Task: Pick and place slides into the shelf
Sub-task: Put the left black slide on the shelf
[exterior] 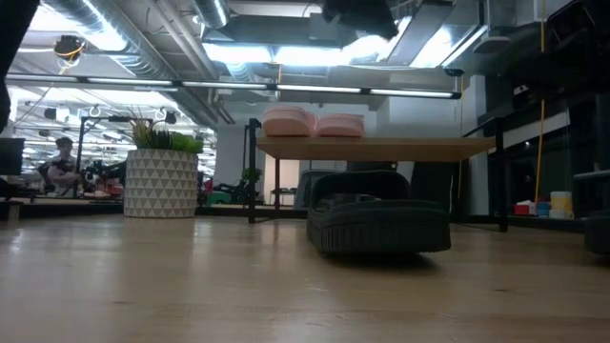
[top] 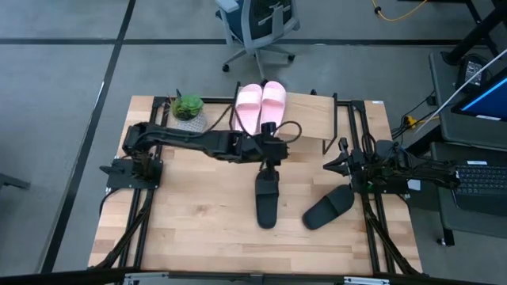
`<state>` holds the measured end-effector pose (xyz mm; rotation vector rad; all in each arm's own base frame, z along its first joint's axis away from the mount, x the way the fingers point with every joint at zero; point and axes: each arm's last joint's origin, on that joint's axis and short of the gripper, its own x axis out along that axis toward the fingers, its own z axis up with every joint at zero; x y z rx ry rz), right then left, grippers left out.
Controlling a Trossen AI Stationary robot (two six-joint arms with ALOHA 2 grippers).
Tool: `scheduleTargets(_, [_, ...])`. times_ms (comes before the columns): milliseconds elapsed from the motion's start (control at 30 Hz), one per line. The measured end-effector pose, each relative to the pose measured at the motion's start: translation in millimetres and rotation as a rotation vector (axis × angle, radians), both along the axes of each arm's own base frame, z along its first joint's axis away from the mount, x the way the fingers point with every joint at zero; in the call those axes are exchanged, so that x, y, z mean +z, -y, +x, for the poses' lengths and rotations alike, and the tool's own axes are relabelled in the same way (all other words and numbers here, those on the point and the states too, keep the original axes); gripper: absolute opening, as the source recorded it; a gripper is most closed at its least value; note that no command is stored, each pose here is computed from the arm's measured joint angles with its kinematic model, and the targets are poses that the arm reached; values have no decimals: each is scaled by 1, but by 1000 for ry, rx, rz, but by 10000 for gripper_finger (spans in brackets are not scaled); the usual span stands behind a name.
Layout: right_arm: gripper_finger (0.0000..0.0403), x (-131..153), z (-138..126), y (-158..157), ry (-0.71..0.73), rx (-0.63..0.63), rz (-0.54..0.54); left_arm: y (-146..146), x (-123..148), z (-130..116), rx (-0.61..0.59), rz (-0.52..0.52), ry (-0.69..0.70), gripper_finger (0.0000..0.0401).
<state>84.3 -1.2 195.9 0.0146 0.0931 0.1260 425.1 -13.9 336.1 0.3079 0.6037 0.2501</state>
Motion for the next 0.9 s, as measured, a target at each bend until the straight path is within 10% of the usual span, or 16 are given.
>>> scheduleTargets(233, [26, 1, 0, -1, 9, 17, 19, 6, 19, -42, -56, -2, 140, 78])
scheduleTargets(900, [26, 41, -4, -1, 218, 36, -7, -7, -55, -191, -49, -74, 433, 78])
